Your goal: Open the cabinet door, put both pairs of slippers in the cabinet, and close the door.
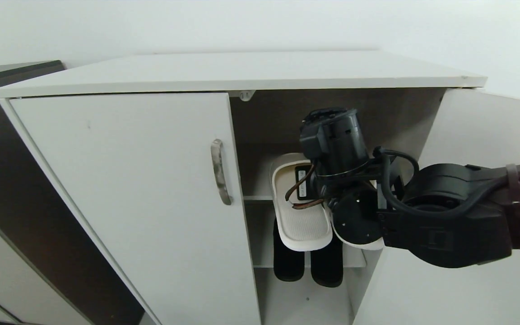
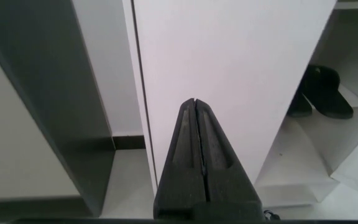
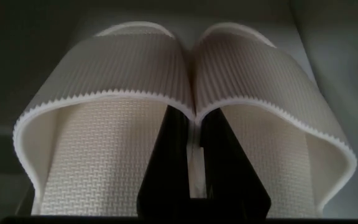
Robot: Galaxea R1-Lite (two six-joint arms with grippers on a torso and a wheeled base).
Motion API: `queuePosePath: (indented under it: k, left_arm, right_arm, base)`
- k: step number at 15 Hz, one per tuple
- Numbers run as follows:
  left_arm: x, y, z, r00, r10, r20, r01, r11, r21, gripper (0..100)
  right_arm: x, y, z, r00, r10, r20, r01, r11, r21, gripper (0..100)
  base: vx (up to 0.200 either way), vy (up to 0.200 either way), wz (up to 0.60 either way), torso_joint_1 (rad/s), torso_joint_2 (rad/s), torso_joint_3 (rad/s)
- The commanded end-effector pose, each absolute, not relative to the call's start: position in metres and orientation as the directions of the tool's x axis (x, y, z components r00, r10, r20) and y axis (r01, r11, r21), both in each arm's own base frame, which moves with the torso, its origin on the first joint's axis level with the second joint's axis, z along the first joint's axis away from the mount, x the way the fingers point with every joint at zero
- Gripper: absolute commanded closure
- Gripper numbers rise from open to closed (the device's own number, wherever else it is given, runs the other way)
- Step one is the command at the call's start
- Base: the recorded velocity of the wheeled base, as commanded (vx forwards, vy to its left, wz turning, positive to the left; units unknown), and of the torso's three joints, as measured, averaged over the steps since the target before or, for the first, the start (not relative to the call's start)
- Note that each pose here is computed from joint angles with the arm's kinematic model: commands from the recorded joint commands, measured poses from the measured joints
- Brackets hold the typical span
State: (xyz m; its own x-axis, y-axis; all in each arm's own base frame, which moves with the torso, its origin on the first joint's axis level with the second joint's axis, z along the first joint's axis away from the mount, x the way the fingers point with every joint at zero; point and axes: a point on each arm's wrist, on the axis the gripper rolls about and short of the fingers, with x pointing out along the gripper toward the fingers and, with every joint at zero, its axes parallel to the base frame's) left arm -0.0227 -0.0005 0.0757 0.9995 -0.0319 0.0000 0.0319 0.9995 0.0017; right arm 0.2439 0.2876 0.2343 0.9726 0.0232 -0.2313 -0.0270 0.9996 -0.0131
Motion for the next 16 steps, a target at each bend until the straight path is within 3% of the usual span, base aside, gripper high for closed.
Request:
queuePosePath:
  k: [1, 16]
  left_arm:
    - [-0.023, 0.0, 0.076, 0.999, -0.032, -0.002, 0.032, 0.999, 0.003, 100]
    - [-0.023, 0.0, 0.076, 1.0, -0.031, -0.002, 0.031, 1.0, 0.001, 100]
  right_arm:
    - [0.248, 0.289, 0.232, 0.974, 0.019, -0.225, -0.022, 1.0, -0.01, 100]
    - [0.308, 0.296, 0.235, 0.983, -0.054, -0.177, 0.053, 0.999, -0.011, 100]
  base:
    - [0.0, 0.0, 0.0, 0.0, 0.0, 0.0]
    - [0.0, 0.0, 0.0, 0.0, 0.0, 0.0]
